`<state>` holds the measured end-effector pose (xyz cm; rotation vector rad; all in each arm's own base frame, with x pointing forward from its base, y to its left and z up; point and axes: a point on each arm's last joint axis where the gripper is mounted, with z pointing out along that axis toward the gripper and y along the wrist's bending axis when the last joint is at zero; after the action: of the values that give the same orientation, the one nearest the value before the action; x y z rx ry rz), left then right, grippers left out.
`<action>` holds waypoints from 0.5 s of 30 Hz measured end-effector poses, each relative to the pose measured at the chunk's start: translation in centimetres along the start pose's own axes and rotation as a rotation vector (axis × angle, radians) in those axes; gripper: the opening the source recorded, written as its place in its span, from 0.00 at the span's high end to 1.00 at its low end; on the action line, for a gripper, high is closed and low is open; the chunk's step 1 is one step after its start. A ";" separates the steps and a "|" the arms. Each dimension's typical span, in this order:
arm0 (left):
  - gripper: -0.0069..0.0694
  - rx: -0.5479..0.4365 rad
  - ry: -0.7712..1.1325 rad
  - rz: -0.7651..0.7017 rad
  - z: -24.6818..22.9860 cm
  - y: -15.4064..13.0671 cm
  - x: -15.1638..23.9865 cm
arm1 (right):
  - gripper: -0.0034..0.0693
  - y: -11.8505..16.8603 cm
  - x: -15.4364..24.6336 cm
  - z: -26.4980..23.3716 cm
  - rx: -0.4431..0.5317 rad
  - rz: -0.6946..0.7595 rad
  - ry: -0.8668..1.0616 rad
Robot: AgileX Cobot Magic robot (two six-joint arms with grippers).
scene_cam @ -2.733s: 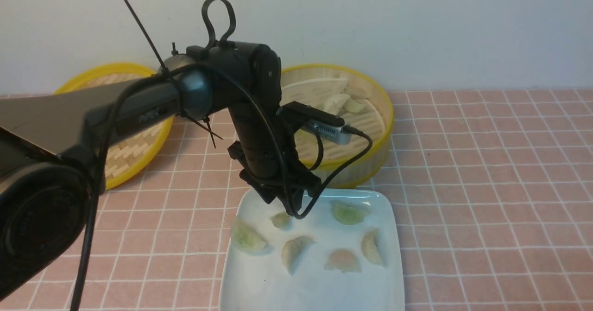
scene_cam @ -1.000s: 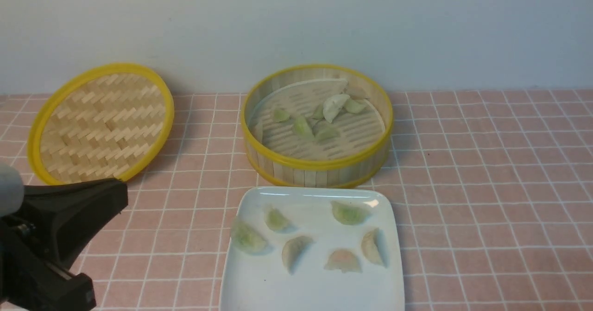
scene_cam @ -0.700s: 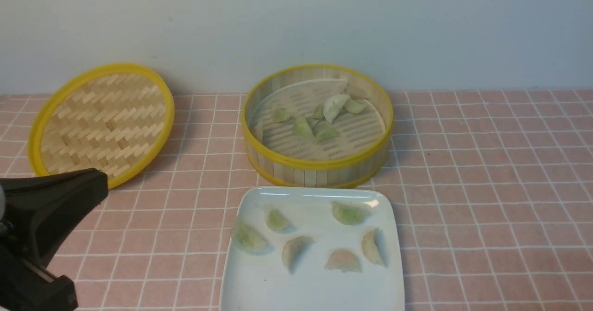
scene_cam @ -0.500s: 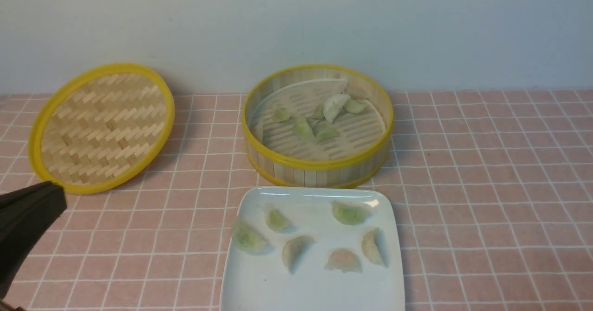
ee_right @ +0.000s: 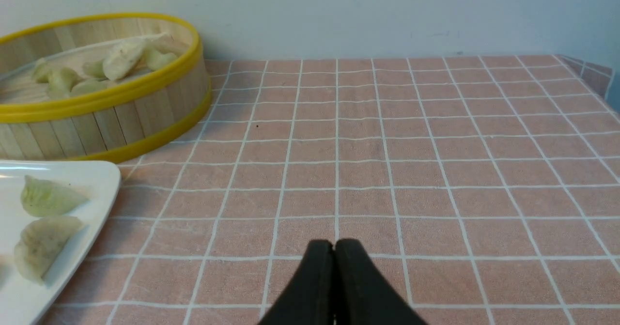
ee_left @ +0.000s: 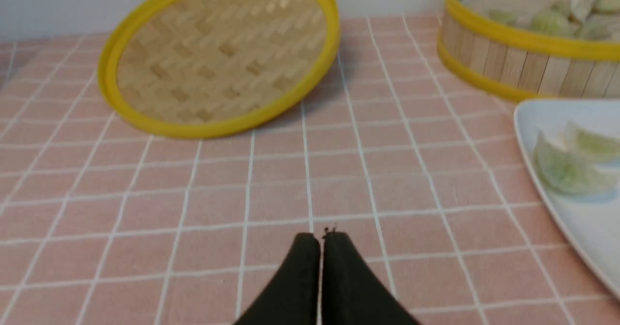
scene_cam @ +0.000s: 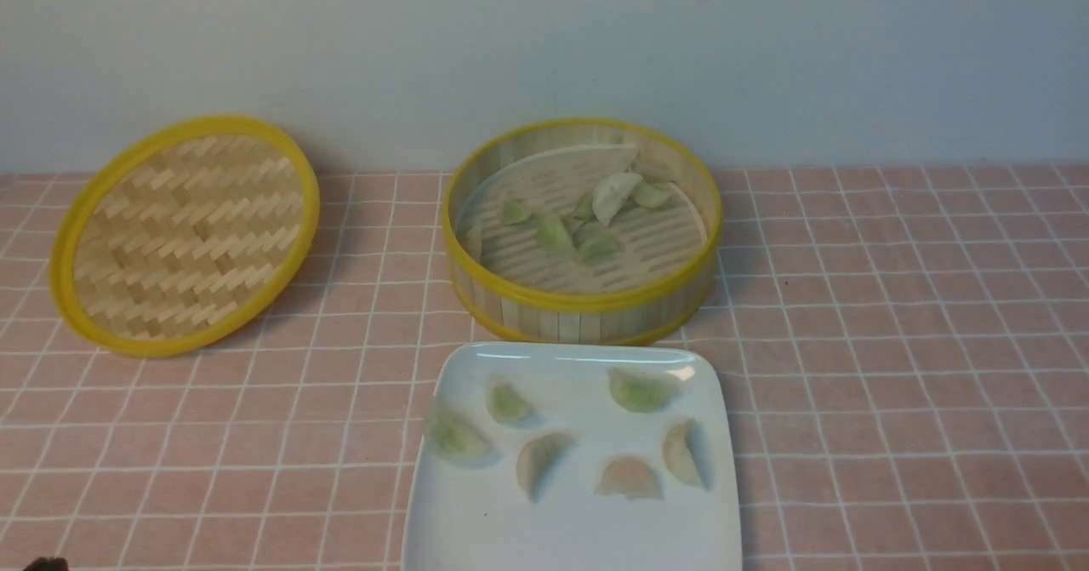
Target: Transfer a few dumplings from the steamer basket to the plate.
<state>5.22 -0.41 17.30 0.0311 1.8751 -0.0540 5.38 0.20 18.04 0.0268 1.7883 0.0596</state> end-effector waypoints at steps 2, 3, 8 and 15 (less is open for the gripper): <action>0.92 -0.003 0.007 0.007 0.1 0.0 0.2 | 0.97 0.0 0.0 0.0 0.000 0.000 -0.001; 0.92 -0.004 0.008 0.009 0.1 0.0 0.2 | 0.97 0.0 0.0 0.0 0.000 0.000 -0.001; 0.92 -0.004 0.008 0.010 0.1 0.0 0.2 | 0.97 0.0 0.0 0.0 0.000 0.000 -0.001; 0.92 -0.004 0.008 0.011 0.1 0.0 0.2 | 0.97 0.0 0.0 0.0 0.000 0.000 -0.001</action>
<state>5.23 -0.37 17.05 0.0384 1.8830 -0.0423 5.38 0.20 18.04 0.0268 1.7875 0.0596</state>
